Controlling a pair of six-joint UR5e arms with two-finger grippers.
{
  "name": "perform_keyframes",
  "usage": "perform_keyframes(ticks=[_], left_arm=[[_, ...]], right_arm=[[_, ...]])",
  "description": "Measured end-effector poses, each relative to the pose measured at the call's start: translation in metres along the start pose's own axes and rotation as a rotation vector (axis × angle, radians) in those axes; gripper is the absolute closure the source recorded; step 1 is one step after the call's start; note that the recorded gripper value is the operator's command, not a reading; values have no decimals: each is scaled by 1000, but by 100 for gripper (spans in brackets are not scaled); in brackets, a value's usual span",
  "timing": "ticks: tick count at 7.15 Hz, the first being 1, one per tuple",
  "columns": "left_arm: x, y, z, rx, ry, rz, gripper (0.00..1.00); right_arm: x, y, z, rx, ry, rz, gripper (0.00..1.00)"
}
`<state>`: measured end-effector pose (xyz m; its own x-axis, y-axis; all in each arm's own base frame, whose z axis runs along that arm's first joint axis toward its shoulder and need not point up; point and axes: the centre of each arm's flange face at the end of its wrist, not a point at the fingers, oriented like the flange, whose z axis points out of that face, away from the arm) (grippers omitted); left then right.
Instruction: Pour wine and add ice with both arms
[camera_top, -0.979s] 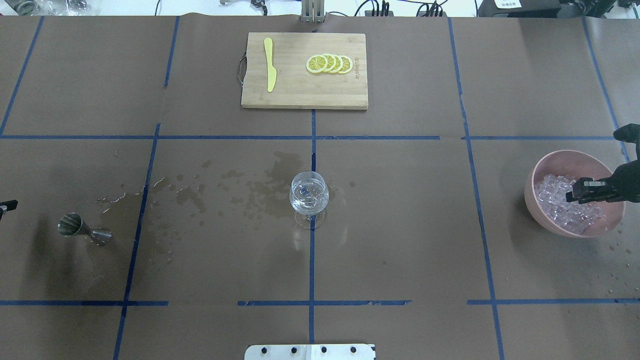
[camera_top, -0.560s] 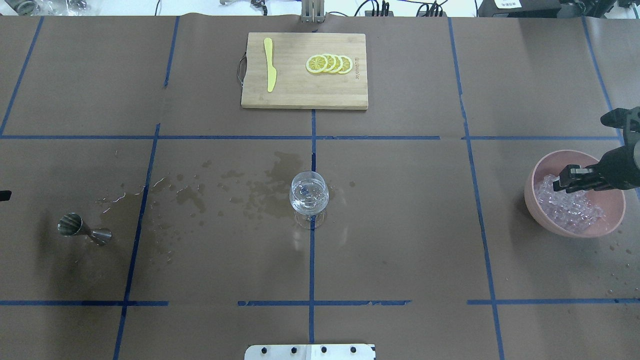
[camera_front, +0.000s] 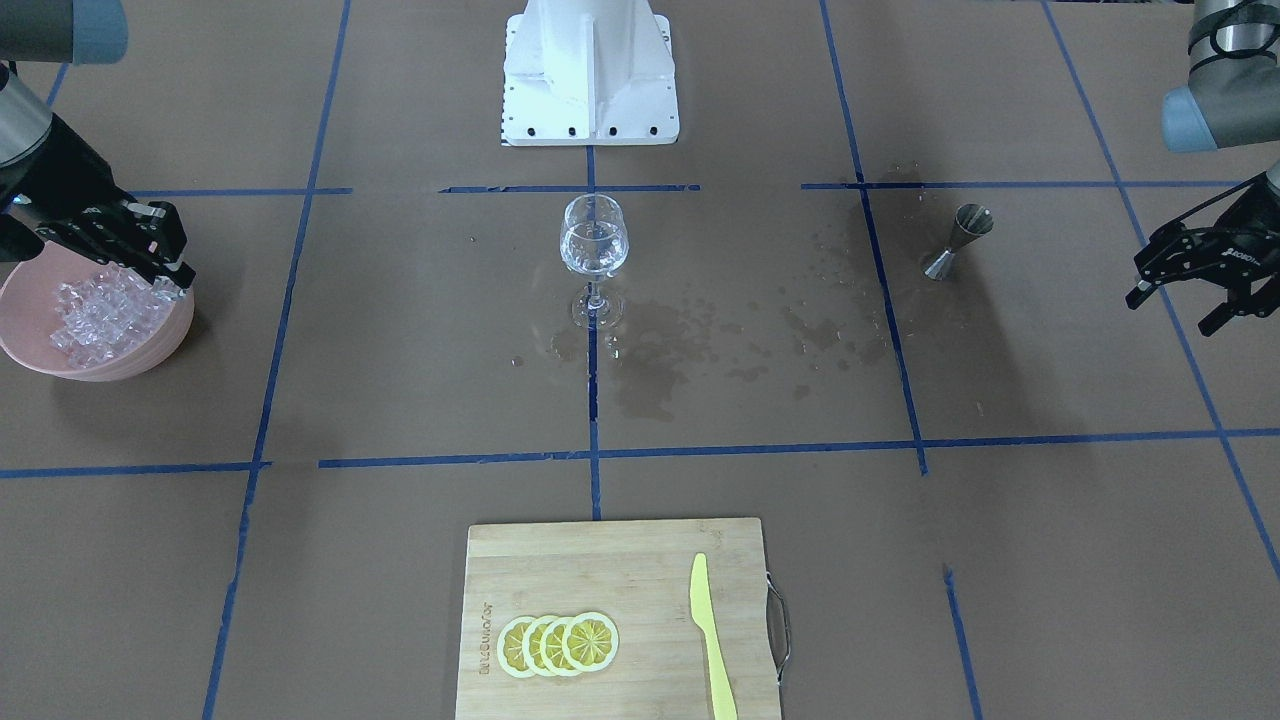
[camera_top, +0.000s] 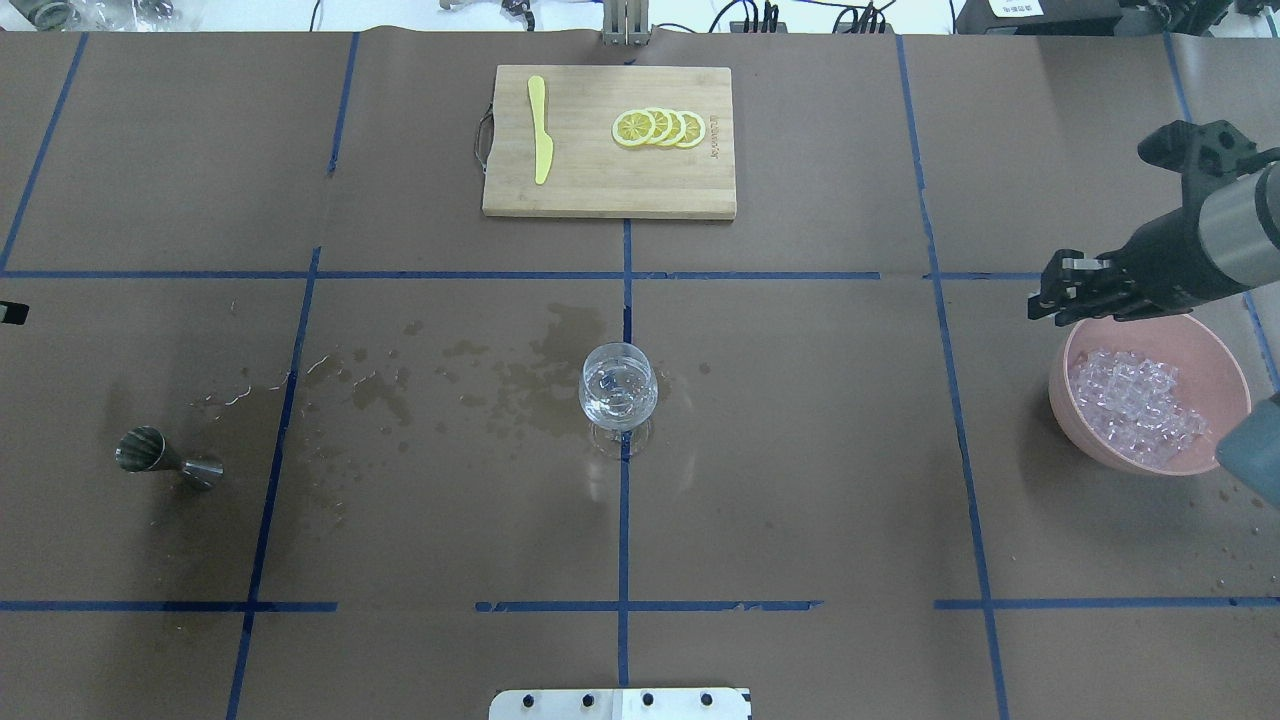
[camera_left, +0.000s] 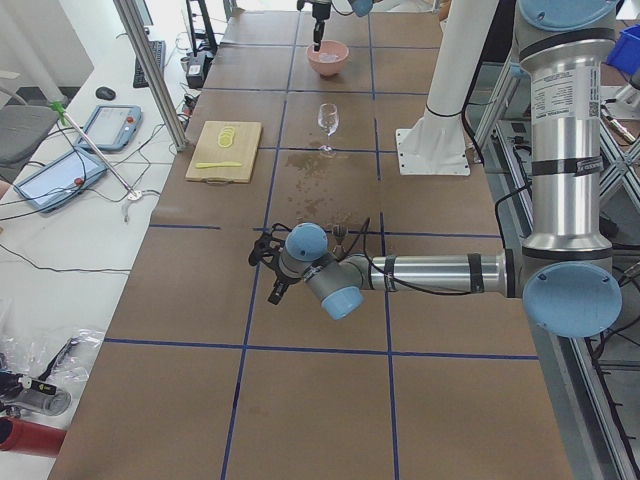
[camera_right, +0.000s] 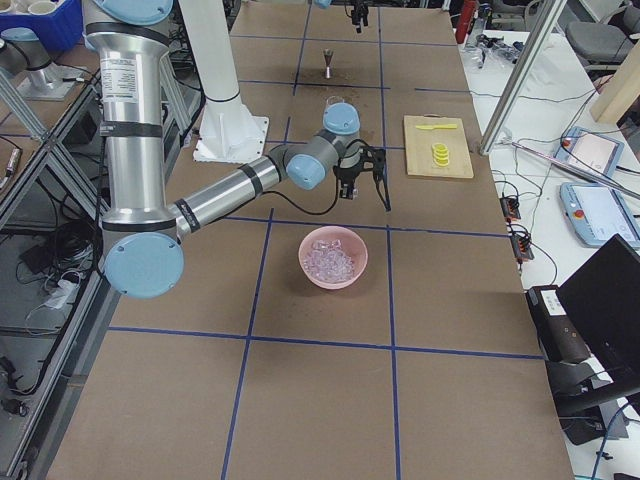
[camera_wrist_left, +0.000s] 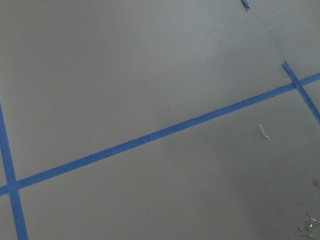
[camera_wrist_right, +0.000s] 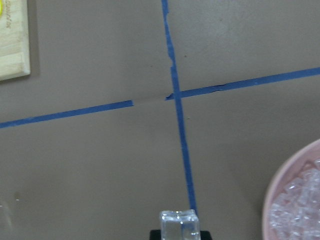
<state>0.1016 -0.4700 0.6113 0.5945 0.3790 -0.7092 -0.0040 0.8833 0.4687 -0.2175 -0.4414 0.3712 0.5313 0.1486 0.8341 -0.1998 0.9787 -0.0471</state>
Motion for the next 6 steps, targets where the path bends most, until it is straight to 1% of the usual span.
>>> perform_keyframes(ticks=[1,2,3,4,5,6], left_arm=[[-11,-12,-2,-41,-33,64,0],[-34,-30,-18,-85,-83,132,0],[-61,-42,-47,-119,-130,156,0],[-77,-49,-78,-135,-160,143,0],[-84,-46,-97,-142,-171,123,0],[-87,-38,-103,-147,-172,107,0]], right_arm=[[-37,8,3,-8,-35,27,100],[-82,24,12,-21,-69,63,100],[-129,45,24,-27,-84,97,100],[-183,65,33,-22,-72,111,100],[-237,89,35,-10,-47,116,100],[-275,112,35,-2,-36,128,100]])
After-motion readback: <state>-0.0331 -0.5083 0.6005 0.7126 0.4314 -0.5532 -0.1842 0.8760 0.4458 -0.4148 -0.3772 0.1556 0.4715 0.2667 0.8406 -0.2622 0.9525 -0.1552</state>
